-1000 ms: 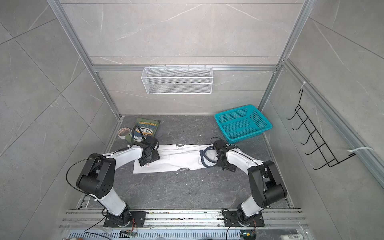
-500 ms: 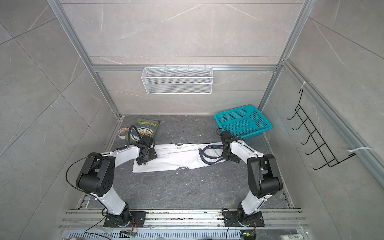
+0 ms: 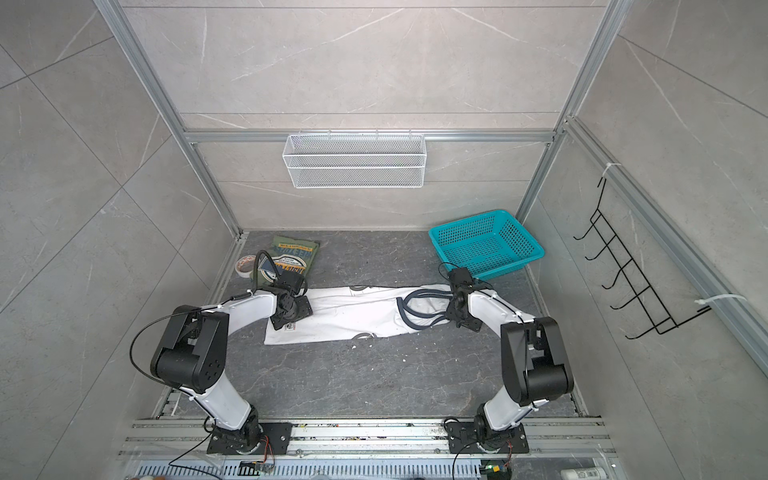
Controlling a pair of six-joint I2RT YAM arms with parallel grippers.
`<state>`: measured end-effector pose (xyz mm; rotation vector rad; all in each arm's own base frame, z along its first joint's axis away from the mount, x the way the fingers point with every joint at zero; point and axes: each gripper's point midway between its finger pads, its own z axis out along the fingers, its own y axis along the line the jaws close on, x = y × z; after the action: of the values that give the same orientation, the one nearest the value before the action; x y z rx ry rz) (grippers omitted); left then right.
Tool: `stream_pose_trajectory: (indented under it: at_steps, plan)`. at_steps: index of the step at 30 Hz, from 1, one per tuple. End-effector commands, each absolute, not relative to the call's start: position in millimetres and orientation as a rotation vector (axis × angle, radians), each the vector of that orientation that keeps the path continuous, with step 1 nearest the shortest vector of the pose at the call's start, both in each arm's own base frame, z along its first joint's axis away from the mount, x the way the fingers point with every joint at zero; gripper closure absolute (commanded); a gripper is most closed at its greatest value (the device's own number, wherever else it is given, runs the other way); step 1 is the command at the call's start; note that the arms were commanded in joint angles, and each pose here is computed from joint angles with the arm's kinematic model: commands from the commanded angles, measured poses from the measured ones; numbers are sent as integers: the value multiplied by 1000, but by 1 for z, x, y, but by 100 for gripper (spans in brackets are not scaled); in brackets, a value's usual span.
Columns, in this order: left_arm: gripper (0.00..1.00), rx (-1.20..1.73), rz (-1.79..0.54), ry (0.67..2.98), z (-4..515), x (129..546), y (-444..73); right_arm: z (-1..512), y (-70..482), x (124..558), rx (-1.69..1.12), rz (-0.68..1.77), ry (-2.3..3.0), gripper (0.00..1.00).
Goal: Fold and stack the tank tops
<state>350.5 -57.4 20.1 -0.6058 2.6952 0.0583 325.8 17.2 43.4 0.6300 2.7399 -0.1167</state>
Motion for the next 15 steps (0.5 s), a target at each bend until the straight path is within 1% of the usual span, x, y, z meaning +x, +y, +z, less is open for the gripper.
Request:
stream_pose_trajectory:
  at_steps: [1,5,6,12,15]
  plan:
    - [19,-651,137,2785,1,326,-42,50,37,343,554,44,2726,35]
    - [18,-682,131,2790,-2,322,-38,49,28,350,590,-39,2722,43]
    - [18,-687,122,2789,-2,322,-38,49,25,350,598,-68,2719,44]
    - [18,-695,101,2788,-3,321,-38,46,15,353,592,-165,2721,43]
    - [18,-698,101,2786,-3,321,-38,42,15,358,589,-165,2716,43]
